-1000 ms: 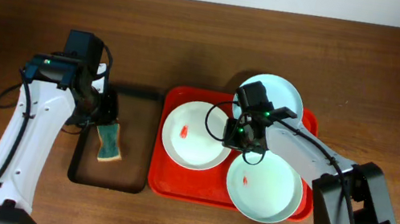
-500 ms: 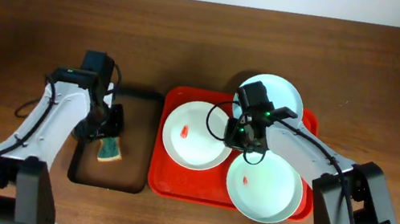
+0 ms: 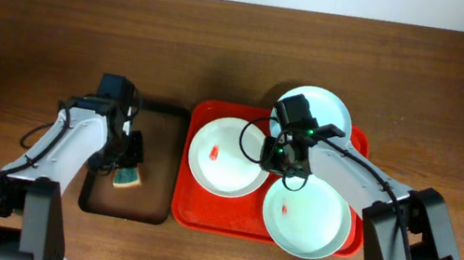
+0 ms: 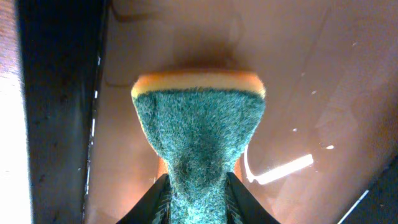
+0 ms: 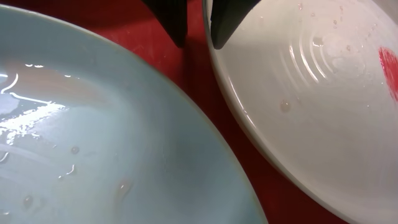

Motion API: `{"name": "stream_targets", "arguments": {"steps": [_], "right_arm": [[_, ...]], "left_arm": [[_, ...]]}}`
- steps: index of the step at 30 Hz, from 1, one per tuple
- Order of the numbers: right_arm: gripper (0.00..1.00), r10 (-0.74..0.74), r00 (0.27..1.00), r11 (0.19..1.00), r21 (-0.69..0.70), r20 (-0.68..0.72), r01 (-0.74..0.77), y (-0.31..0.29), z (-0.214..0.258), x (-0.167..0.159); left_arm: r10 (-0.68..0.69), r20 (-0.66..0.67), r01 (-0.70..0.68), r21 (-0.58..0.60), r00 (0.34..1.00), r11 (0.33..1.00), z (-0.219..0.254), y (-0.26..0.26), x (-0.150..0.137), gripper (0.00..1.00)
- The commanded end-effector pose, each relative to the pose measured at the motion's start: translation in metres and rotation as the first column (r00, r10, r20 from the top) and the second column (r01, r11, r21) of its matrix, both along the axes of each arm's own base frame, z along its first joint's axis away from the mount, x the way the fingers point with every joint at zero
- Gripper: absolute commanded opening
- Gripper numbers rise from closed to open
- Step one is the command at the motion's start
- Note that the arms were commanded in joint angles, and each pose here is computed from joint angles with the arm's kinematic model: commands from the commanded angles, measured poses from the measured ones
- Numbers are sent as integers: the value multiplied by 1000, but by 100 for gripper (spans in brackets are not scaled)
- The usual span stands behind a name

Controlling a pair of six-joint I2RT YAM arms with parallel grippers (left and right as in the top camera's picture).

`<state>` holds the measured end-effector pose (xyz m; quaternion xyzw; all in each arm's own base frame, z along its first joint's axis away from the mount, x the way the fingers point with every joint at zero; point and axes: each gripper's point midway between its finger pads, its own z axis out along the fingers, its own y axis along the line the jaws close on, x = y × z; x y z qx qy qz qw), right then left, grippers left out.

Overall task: Clean dirty plates on tray and stack at the side
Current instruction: 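Lift the sponge with the left gripper and carry it toward the white plate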

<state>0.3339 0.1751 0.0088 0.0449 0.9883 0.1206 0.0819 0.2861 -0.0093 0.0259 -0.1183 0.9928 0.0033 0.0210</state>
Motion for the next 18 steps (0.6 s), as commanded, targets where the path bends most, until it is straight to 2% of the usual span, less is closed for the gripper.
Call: {"name": "stream_targets", "arguments": {"steps": [1, 3, 5, 6, 7, 8, 11, 12, 13, 14, 15, 17, 18], "right_arm": [[16, -18, 1000, 1000, -20, -14, 18, -6, -7, -2], [16, -18, 1000, 1000, -20, -14, 18, -6, -7, -2], [16, -19, 1000, 1000, -20, -14, 19, -6, -7, -2], [16, -19, 1000, 1000, -20, -13, 19, -6, -7, -2], [17, -18, 1000, 1000, -20, -14, 18, -6, -7, -2], [22, -18, 1000, 1000, -20, -14, 18, -6, -7, -2], [23, -19, 1000, 1000, -20, -14, 18, -6, -7, -2], [23, -19, 1000, 1000, -20, -14, 19, -6, -7, -2], [24, -19, 1000, 1000, -20, -14, 19, -6, -7, -2], [30, -19, 1000, 1000, -20, -14, 18, -6, -7, -2], [41, -19, 1000, 1000, -20, -14, 18, -6, -7, -2], [41, -19, 1000, 1000, -20, -15, 18, -6, -7, -2], [35, -19, 1000, 1000, -20, -15, 18, -6, -7, -2]], "left_arm": [[-4, -6, 4, 9, 1000, 1000, -13, 1, -8, 27], [-4, -8, 4, 10, 1000, 1000, -19, 1, -11, 26], [-4, 1, 4, 9, 1000, 1000, -19, 1, -9, 16], [-4, 2, 4, 9, 1000, 1000, -19, 1, -9, 14], [-4, 3, 4, 9, 1000, 1000, -19, 1, -9, 15], [-4, 1, 4, 9, 1000, 1000, -19, 1, -9, 20], [-4, -15, 4, 10, 1000, 1000, -23, 1, -15, 24], [-4, -18, 4, 10, 1000, 1000, -24, 1, -17, 22], [-5, -20, 4, -9, 1000, 1000, -25, -2, -17, 0], [-7, -9, 6, -48, 1000, 999, -23, -9, -14, 0], [-7, 8, 8, -74, 1000, 997, -18, -13, -7, 0], [-16, 81, 23, -90, 997, 996, 14, -17, 19, 0], [-98, 148, 115, -109, 984, 987, 37, -23, 35, 0]]}}
